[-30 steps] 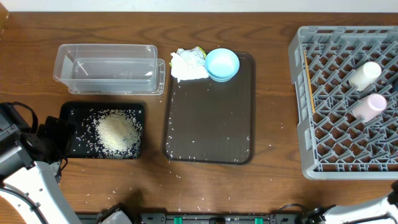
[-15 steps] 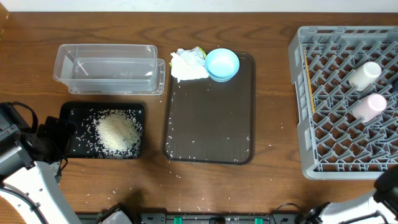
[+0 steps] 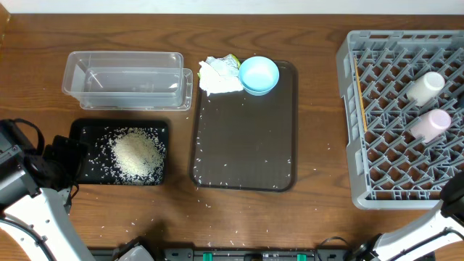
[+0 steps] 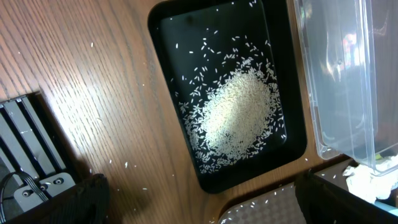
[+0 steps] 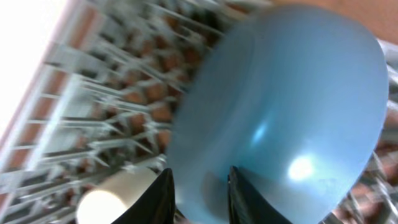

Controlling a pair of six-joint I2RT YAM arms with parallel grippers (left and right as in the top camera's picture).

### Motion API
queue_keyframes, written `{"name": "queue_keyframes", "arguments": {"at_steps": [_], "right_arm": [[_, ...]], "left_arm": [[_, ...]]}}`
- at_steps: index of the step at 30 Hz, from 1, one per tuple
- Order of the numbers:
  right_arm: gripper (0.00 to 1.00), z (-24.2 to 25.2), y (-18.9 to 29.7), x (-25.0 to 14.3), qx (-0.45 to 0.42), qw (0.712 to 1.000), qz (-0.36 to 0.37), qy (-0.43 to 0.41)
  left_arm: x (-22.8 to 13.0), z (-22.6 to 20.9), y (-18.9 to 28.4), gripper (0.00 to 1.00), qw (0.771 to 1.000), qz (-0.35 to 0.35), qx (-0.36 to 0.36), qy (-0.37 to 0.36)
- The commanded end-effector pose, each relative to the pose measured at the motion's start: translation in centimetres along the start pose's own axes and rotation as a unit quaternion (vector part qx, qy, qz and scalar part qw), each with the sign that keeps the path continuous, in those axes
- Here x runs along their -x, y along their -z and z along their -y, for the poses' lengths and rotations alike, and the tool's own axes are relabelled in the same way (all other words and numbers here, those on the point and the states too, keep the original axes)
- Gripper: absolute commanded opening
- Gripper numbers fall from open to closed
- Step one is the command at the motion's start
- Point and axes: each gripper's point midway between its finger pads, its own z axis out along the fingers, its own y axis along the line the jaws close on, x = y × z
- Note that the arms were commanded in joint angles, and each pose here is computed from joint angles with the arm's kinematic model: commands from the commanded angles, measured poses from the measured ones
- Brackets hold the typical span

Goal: Sort waste into correct bins and load items into the dishwasher rack

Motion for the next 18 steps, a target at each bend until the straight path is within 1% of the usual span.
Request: {"name": "queue_keyframes", "arguments": {"at_steps": [1,6,8,10,12,14,16,17,18], "right_arm": [[0.23,3.0,0.6,0.2,-0.048,0.997,0.001,-0.062],[0.15,5.2,1.6,-1.2,-0.074,0.989,-0.030,-0.124],[0.16,5.1,2.6,-1.1,-0.066,0.989,-0.027,-0.130],[0.18,4.1,4.1,-0.9,-0.037,0.990,-0.024,-0.131],[0.23,2.5,5.9,-0.7,0.011,0.991,-0.024,-0.132],[0.29,0.1,8.0,-0.7,0.078,0.988,-0.029,-0.129],[0.34,-2.7,10.5,-1.1,0.161,0.980,-0.044,-0.108],[0.36,-4.8,12.2,-1.3,0.222,0.971,-0.051,-0.079],[0.44,-6.4,13.6,-1.7,0.268,0.960,-0.057,-0.053]], "left_arm": [[0.2,-0.2,0.2,0.98,1.000,0.005,0.005,0.005],[0.2,-0.2,0.2,0.98,1.000,0.005,0.005,0.005],[0.2,-0.2,0.2,0.98,1.000,0.005,0.005,0.005],[0.2,-0.2,0.2,0.98,1.000,0.005,0.005,0.005],[0.2,-0.2,0.2,0.98,1.000,0.005,0.005,0.005],[0.2,-0.2,0.2,0.98,1.000,0.005,0.005,0.005],[0.2,-0.2,0.2,0.98,1.000,0.005,0.005,0.005],[0.2,-0.2,0.2,0.98,1.000,0.005,0.005,0.005],[0.2,-0.2,0.2,0.98,1.000,0.005,0.005,0.005]]}}
